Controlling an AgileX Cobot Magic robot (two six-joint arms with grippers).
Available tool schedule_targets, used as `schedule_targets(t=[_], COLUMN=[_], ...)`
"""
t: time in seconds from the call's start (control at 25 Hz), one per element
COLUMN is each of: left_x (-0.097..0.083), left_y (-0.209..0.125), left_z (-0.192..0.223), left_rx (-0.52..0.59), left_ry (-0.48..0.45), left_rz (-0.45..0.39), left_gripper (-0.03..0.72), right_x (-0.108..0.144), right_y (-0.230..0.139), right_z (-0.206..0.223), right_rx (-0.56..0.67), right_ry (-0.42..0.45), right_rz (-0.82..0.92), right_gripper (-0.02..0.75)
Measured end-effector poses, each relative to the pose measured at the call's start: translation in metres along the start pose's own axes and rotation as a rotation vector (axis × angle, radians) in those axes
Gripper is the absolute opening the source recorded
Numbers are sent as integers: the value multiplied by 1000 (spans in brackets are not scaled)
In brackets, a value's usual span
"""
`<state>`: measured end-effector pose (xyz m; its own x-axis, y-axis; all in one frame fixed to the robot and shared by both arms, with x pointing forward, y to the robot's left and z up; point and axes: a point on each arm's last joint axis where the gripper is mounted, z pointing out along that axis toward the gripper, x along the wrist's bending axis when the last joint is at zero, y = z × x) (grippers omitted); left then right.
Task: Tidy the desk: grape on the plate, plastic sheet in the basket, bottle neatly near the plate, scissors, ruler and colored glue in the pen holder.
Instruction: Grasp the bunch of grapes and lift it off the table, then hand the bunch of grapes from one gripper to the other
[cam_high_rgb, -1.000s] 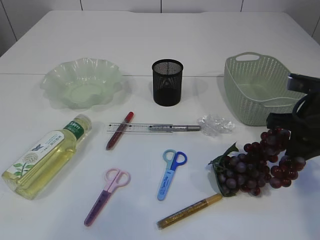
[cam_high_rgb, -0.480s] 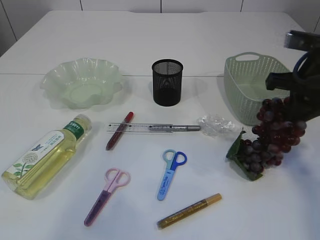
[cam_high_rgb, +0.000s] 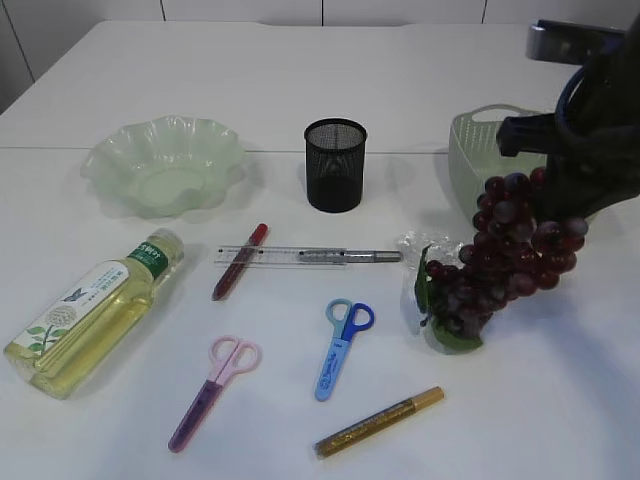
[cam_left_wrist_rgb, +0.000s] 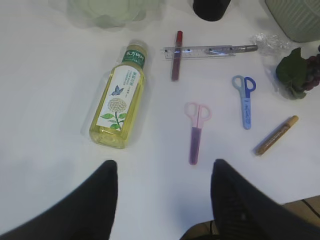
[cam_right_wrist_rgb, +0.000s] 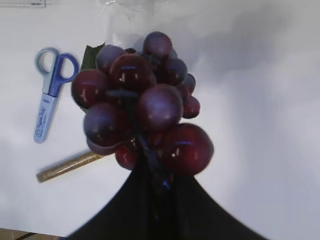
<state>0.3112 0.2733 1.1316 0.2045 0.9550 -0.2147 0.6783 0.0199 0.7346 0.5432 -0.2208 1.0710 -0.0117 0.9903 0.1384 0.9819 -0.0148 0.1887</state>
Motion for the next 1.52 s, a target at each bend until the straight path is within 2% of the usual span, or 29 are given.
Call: schedule_targets(t=[0.36, 0.64, 0.84, 1.04, 1.28, 1.4, 1.52], left_x=[-1, 1, 0, -5, -13, -15, -18], left_y=[8, 23, 39, 52, 60, 63, 66], left_z=[0, 13, 36, 72, 120, 137, 152], left_rx=[-90, -136, -140, -89, -40, -53, -86], left_ry=[-6, 5, -32, -147, -324, -389, -451], left_rz=[3, 98, 165, 230, 391, 448, 460], left_gripper=[433, 433, 433, 433, 433, 438, 464], right_x=[11, 38, 56, 70, 78, 83, 88], right_y=[-10, -5, -11, -18, -22, -24, -26], right_z=[-48, -89, -97, -96, -98, -100, -101], right_rx=[-103, -229, -237, -214, -188, -174, -161], right_ry=[39, 97, 152, 198, 288, 339, 398], right_rz=[-45, -135, -185, -219, -227, -234, -247], right_gripper=[66, 65, 65, 65, 65, 65, 65])
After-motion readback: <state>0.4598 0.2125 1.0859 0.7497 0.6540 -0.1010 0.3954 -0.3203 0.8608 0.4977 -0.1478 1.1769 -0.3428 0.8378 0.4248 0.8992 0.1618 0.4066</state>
